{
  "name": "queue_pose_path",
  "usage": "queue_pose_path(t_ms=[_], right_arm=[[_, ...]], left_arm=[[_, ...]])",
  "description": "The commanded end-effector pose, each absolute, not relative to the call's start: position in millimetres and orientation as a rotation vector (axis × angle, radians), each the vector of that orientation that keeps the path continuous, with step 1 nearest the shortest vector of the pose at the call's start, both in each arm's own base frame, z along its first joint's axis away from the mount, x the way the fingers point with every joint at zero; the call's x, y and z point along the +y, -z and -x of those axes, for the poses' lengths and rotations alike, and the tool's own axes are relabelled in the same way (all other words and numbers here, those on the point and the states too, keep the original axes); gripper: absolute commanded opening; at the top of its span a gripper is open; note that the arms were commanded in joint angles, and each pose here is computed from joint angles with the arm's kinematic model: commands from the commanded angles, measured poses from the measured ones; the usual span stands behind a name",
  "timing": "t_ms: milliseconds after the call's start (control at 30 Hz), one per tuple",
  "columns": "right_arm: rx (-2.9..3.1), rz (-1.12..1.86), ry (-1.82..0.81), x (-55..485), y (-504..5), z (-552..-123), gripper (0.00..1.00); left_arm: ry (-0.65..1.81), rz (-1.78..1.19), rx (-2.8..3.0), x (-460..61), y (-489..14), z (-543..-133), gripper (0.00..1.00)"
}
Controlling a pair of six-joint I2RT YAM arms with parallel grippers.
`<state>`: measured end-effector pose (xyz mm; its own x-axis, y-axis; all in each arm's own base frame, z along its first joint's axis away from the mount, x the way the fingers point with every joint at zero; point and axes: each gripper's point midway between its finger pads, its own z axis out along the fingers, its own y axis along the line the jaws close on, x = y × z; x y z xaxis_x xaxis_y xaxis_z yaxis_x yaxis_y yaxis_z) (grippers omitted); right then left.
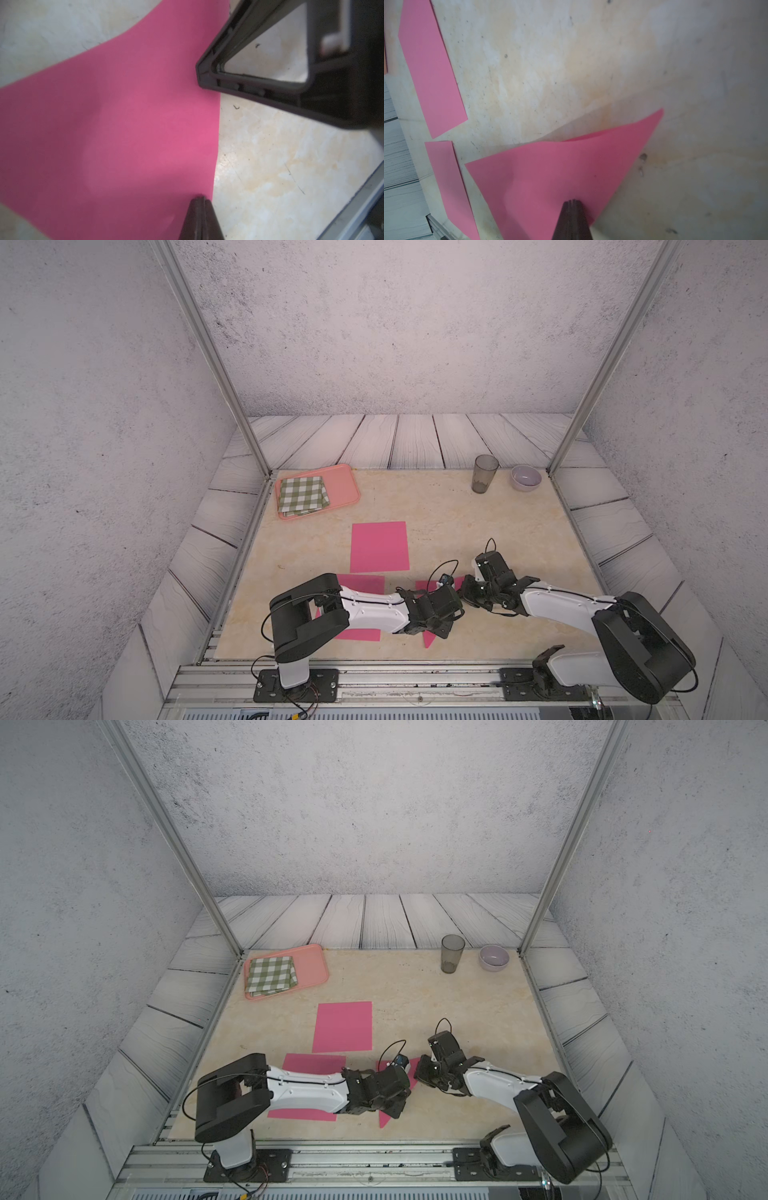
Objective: Fold the square paper diagonally
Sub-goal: Fold the paper at the center of the board.
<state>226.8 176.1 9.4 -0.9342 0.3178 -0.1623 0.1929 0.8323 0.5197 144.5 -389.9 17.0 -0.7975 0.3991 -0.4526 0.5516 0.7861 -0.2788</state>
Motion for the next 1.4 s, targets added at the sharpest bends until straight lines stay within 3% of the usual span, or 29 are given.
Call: queue_pose_path(t_ms=[0,667,1000,1367], right_arm=[[3.010,-0.543,-0.332,113.5,36.4,-174.2,0.02],[2.982,-0.698,-0.482,109.4,18.2,-225.2,0.01],[2.926,-0.636,-0.365,86.5,-23.0,-242.8,0.03],[2.902,-0.517,-0.645,113.8,-66.8,-227.9,0.05]], left_arm=[[0.470,-0.757,2.688,-370.0,14.0,-135.8,0.00],[0.478,-0.811,2.737,-364.6,23.3,-124.1,0.00],[0.494,-0.870,2.751,-371.9,21.2,-119.8,0.00],[0.513,-0.915,2.716,-380.6,6.3,-121.8,0.00]])
